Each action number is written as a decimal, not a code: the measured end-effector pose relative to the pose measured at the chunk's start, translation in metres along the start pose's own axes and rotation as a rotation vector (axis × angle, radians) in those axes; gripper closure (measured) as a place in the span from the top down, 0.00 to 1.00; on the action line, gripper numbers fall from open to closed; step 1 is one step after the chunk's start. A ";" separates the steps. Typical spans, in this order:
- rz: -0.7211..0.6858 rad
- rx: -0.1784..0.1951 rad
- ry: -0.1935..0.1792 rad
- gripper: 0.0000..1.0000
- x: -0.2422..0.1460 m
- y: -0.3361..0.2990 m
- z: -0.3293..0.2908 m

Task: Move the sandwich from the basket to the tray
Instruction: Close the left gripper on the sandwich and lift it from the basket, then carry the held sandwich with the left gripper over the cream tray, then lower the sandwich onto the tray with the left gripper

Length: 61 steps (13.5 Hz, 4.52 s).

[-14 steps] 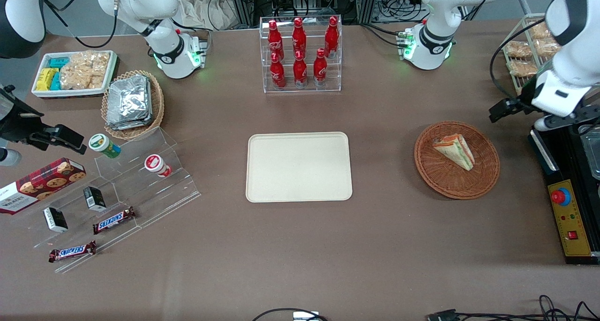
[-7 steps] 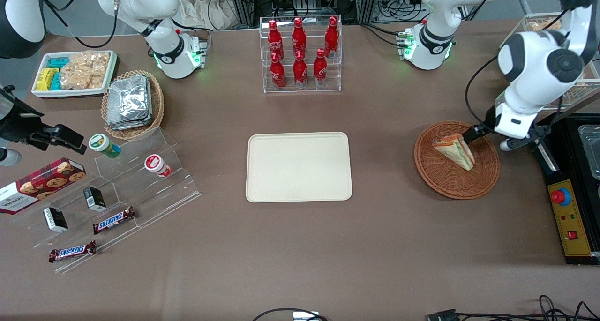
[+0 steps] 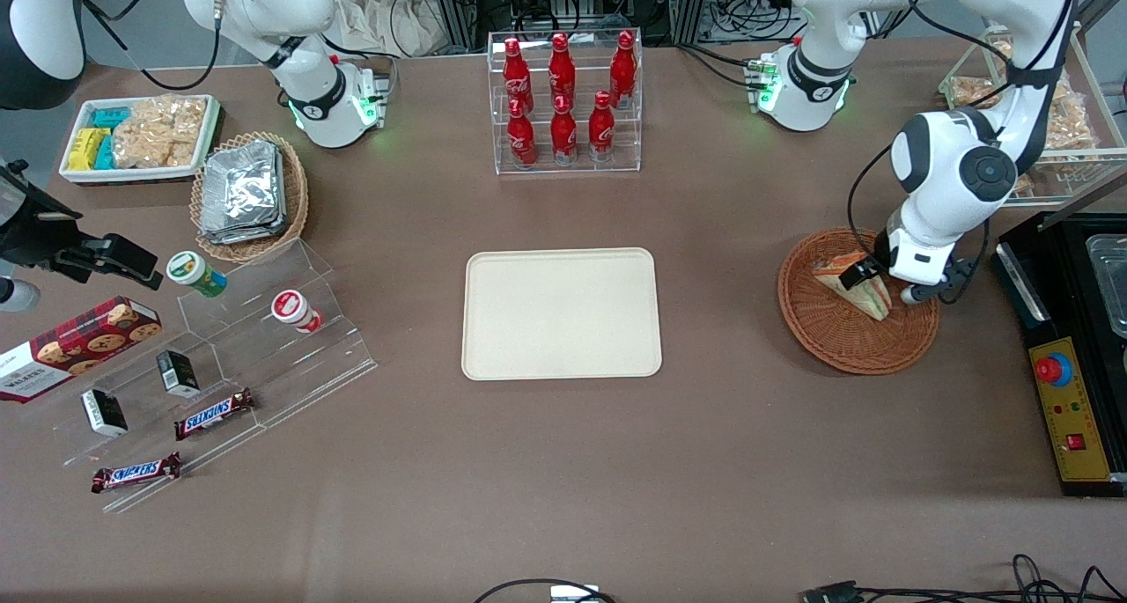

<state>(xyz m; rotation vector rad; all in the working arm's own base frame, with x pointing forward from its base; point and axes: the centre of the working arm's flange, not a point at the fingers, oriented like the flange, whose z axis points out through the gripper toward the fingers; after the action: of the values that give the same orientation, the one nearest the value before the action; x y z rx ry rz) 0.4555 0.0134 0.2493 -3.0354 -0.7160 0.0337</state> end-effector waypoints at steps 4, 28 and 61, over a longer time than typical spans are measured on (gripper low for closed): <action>-0.002 0.003 -0.006 0.90 -0.001 0.000 0.003; 0.567 0.068 -0.104 0.15 -0.020 0.110 -0.419; 0.653 -0.001 -0.124 0.15 -0.130 0.401 0.009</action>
<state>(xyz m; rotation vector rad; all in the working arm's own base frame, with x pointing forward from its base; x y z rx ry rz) 0.5176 -0.4032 0.2312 -3.1333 0.2978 0.2297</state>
